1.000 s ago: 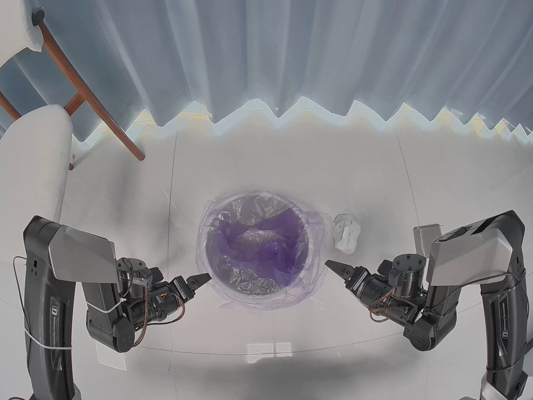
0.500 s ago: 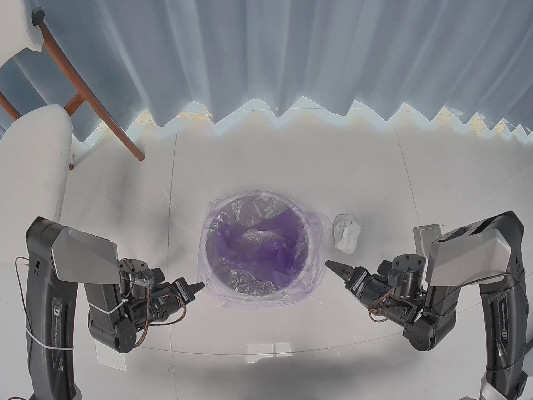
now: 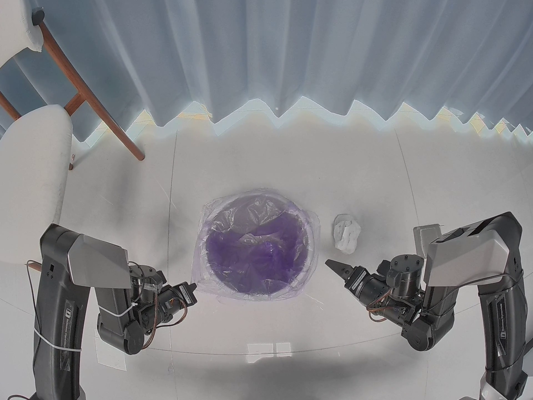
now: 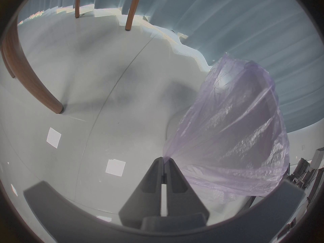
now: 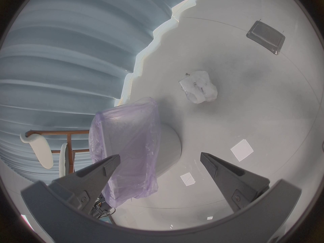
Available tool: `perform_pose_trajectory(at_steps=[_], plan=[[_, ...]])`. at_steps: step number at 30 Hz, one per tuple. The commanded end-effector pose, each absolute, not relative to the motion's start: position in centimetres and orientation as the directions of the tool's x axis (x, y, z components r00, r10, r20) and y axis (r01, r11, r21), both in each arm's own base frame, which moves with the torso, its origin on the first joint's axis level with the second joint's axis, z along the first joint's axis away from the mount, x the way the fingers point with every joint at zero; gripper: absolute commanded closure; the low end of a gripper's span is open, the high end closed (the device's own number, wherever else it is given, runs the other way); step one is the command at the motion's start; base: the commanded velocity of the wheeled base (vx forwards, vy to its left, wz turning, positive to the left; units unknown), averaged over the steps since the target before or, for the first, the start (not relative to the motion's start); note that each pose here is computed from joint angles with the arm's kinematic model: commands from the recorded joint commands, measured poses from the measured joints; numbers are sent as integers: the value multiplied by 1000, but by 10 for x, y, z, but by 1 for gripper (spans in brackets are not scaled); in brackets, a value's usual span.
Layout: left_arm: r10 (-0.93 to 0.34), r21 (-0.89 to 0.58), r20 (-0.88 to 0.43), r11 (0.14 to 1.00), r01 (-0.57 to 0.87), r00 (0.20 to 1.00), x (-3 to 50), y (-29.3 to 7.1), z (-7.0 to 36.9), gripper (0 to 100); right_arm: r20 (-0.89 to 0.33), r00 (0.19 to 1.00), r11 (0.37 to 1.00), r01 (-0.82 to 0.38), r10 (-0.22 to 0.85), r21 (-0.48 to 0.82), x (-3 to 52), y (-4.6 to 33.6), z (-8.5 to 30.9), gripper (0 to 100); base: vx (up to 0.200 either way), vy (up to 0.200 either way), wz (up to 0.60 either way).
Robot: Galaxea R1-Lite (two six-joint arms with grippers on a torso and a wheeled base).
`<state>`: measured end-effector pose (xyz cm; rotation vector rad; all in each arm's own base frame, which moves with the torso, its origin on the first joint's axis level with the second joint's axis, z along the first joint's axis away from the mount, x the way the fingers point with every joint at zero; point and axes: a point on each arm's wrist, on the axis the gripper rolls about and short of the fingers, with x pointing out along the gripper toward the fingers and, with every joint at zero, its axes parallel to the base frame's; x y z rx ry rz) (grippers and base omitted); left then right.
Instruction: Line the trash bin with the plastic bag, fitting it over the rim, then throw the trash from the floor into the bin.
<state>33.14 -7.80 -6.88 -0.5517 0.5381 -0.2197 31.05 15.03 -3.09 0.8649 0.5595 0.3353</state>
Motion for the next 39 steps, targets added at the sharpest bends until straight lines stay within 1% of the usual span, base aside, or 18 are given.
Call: perform_pose_trajectory(at_steps=[1,10,11,15,18,19,22,25,26,29,31,37,38,39], plan=[[-335,-544,-444,838,47,831,331,-79,-79,100,-311,811,605,-65,495,794,311,151,-30,0,0,0,0],[-343,-547,-453,836,47,823,327,-79,-78,100,-311,811,605,-65,495,794,311,151,-30,0,0,0,0],[-343,-546,-451,837,49,824,327,-79,-78,0,-312,811,606,-64,495,793,311,151,-31,0,0,0,0],[-335,-549,-427,834,53,840,329,-76,-67,0,-312,811,606,-64,495,793,311,151,-31,0,0,0,0],[-339,-556,-395,828,72,854,320,-73,-40,0,-312,811,606,-64,495,793,311,151,-31,0,0,0,0],[-350,-565,-379,821,85,857,312,-71,-25,0,-311,811,604,-65,495,794,311,151,-30,0,0,0,0],[-420,-607,-325,780,154,847,295,-69,8,0,-311,811,604,-65,495,794,311,151,-30,0,0,0,0],[-476,-634,-280,744,212,833,283,-67,30,0,-311,812,604,-64,494,794,311,150,-30,0,0,0,0],[-502,-644,-248,724,246,828,275,-64,43,0,-311,812,604,-64,494,794,311,150,-30,0,0,0,0],[-510,-643,-205,714,278,836,270,-61,58,0,-314,811,605,-61,494,794,311,150,-31,0,0,0,0],[-516,-636,-153,704,315,843,262,-59,75,0,-315,811,606,-60,493,793,310,150,-31,0,0,0,0],[-561,-624,-89,675,393,823,243,-65,97,0,-318,809,606,-59,494,793,310,150,-32,0,0,0,0],[-564,-613,-46,668,423,824,238,-64,109,0,-319,809,607,-58,494,793,310,150,-33,0,0,0,0],[-564,-609,-31,665,432,825,237,-64,113,0,-319,809,607,-58,494,793,311,150,-33,0,0,0,0]])
